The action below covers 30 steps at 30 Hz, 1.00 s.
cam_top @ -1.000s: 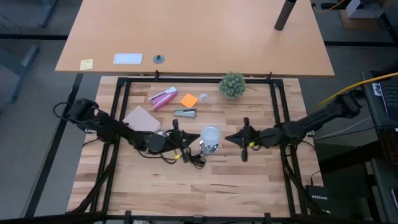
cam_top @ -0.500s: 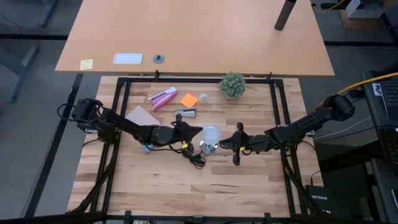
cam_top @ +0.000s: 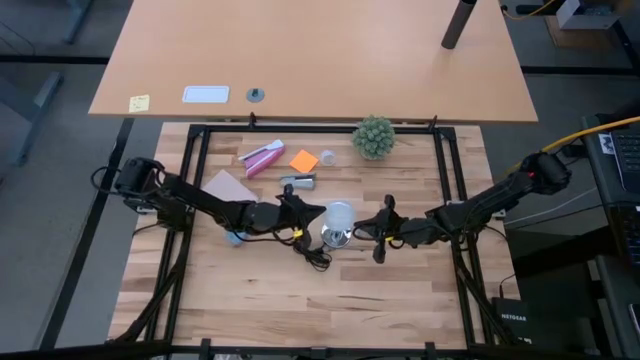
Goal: Screw lightbulb
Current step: Remove the lightbulb from the lamp
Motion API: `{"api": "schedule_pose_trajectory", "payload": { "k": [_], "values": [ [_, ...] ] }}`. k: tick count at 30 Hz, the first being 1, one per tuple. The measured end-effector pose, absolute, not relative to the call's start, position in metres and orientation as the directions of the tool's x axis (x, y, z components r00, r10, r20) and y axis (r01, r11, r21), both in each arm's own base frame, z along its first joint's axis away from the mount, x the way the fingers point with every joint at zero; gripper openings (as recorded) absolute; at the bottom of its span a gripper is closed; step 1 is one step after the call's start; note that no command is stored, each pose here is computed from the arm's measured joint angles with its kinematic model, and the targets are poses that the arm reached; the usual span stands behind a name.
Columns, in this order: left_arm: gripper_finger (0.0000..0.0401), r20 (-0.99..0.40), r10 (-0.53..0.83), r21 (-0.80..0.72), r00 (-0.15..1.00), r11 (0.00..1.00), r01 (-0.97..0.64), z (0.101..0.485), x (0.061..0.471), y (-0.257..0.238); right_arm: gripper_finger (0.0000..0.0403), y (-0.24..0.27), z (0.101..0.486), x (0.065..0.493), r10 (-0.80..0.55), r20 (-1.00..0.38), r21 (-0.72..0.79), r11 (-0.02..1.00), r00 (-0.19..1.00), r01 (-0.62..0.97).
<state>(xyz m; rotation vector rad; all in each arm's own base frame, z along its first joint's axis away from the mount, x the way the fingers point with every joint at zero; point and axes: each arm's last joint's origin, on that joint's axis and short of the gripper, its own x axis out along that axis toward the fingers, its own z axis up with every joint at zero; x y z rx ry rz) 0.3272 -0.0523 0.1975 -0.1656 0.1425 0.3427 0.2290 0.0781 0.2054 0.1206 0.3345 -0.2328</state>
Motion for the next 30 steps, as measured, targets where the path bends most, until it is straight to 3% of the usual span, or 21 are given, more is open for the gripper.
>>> {"api": "schedule_pose_trajectory", "payload": {
  "k": [18, 24, 30],
  "values": [
    [0.0001, -0.156, 0.249, -0.167, 0.956, 0.947, -0.274, 0.199, 0.324, -0.071, 0.0005, 0.07, 0.204, 0.228, -0.38, -0.323, 0.042, 0.909, 0.867, 0.414],
    [0.0001, -0.042, 0.272, -0.107, 0.961, 0.955, -0.275, 0.21, 0.325, -0.07, 0.0005, 0.063, 0.206, 0.229, -0.406, -0.317, -0.014, 0.905, 0.857, 0.424],
    [0.0001, 0.035, 0.335, -0.035, 0.941, 0.942, -0.334, 0.219, 0.325, -0.067, 0.0005, 0.068, 0.234, 0.222, -0.345, -0.257, -0.028, 0.936, 0.902, 0.35]
  ]
}}
